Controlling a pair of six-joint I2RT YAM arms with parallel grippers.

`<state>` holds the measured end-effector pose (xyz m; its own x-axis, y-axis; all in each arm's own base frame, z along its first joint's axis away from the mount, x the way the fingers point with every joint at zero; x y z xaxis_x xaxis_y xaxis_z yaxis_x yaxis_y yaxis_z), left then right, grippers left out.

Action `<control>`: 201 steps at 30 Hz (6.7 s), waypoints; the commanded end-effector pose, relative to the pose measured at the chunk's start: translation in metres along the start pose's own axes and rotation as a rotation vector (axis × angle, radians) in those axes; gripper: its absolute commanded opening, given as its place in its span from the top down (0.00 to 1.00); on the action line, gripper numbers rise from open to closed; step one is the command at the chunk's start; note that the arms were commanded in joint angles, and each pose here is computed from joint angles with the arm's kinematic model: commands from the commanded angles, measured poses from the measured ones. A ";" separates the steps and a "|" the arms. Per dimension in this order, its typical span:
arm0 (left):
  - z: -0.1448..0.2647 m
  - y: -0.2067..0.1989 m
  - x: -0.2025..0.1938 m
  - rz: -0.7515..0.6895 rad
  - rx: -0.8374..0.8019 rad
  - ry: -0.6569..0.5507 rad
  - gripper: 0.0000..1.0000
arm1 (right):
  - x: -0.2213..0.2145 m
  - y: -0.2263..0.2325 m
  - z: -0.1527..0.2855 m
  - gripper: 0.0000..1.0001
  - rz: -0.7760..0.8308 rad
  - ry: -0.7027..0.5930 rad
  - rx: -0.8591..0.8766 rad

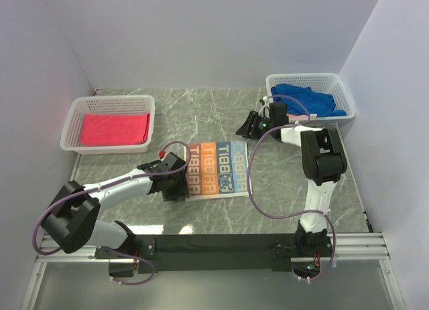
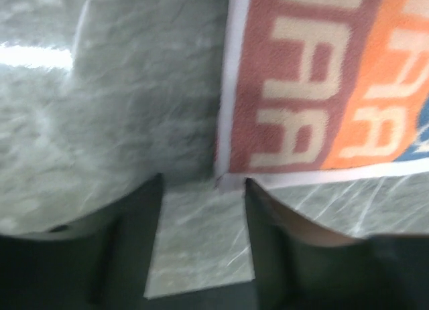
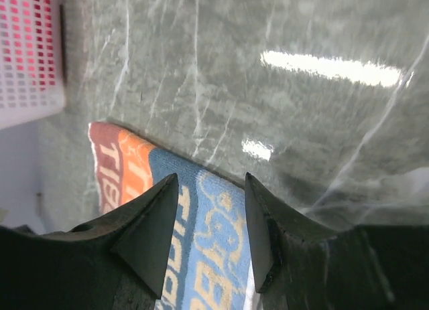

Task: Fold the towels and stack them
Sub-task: Fold the towel

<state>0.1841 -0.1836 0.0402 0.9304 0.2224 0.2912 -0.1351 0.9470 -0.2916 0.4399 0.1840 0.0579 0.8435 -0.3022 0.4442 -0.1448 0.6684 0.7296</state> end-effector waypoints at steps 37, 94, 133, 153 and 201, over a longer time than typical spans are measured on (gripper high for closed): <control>-0.047 -0.058 0.237 -0.548 0.013 -0.205 0.23 | -0.001 -0.016 0.009 0.62 0.753 0.493 -0.325; -0.111 -0.007 0.180 -0.520 0.002 0.086 0.59 | -0.017 -0.027 0.010 1.00 0.811 0.552 -0.392; -0.083 -0.008 0.206 -0.487 0.229 -0.104 0.99 | 0.028 0.015 0.016 1.00 0.835 0.282 -0.382; -0.020 -0.032 0.241 -0.408 0.075 -0.457 0.99 | 0.046 0.027 0.031 1.00 0.861 0.109 -0.428; 0.014 -0.023 0.053 -0.207 -0.119 -0.225 0.99 | -0.105 0.004 0.129 1.00 0.395 0.109 -0.533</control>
<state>0.2375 -0.2021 0.0843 0.8247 0.0458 0.5638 0.1722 0.9290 -0.3275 0.2821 0.1399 0.0763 0.8409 0.1236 0.5269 -0.2525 0.9507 0.1800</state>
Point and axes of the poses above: each gripper's point midway between its finger pads, its own z axis back along the fingers, its own y axis along the line the jaws close on, x = y × z, the point moved 2 cm from there along z, back along the fingers, and after that the axes turned 2 degrees about -z, right-handed, at the moved point
